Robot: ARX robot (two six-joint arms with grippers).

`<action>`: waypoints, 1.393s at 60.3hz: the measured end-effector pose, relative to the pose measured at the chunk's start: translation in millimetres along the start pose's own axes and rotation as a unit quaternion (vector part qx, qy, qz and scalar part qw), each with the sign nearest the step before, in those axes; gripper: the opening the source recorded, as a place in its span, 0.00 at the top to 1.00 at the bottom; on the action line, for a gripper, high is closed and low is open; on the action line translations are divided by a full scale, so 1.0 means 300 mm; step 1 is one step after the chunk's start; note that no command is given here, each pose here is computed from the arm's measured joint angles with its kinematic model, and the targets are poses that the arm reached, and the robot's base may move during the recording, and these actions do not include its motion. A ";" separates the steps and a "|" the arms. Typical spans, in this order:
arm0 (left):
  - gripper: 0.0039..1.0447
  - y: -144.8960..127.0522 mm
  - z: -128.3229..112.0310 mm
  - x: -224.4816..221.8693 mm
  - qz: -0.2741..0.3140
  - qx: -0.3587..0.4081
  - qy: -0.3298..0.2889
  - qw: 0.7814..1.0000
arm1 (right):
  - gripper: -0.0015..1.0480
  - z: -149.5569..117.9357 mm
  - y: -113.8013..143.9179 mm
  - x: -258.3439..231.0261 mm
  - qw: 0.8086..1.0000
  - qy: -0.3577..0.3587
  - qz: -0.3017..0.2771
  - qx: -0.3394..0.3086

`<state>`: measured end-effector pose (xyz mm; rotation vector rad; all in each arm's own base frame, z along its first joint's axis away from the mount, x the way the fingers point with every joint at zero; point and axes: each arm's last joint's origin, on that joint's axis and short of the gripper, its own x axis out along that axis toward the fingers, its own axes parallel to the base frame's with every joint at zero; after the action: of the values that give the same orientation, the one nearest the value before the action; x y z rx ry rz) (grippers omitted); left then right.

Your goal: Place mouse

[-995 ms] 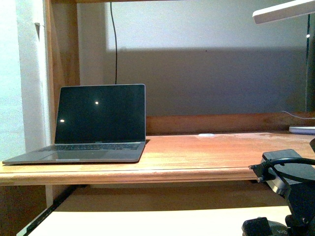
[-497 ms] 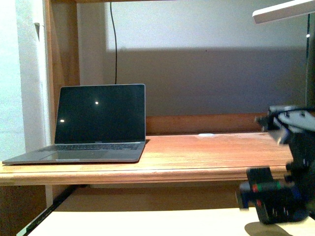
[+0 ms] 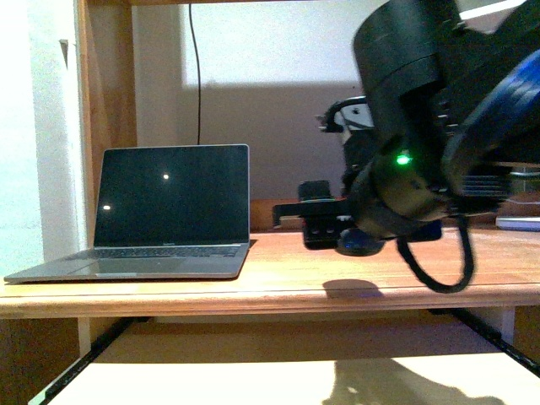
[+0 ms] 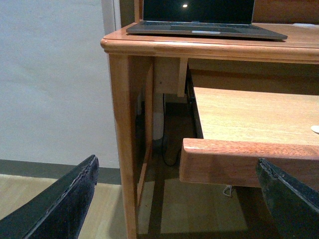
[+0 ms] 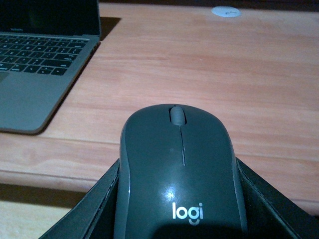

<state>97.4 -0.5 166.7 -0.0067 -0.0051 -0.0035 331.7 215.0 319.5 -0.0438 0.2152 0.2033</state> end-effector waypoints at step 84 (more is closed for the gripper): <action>0.07 0.000 0.000 0.000 0.000 0.000 0.000 1.000 | 0.22 -0.006 0.185 0.427 0.992 0.021 -0.099 -0.072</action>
<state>97.4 -0.5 166.7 -0.0067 -0.0051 -0.0035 442.6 294.3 289.0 -0.2118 0.2368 0.0187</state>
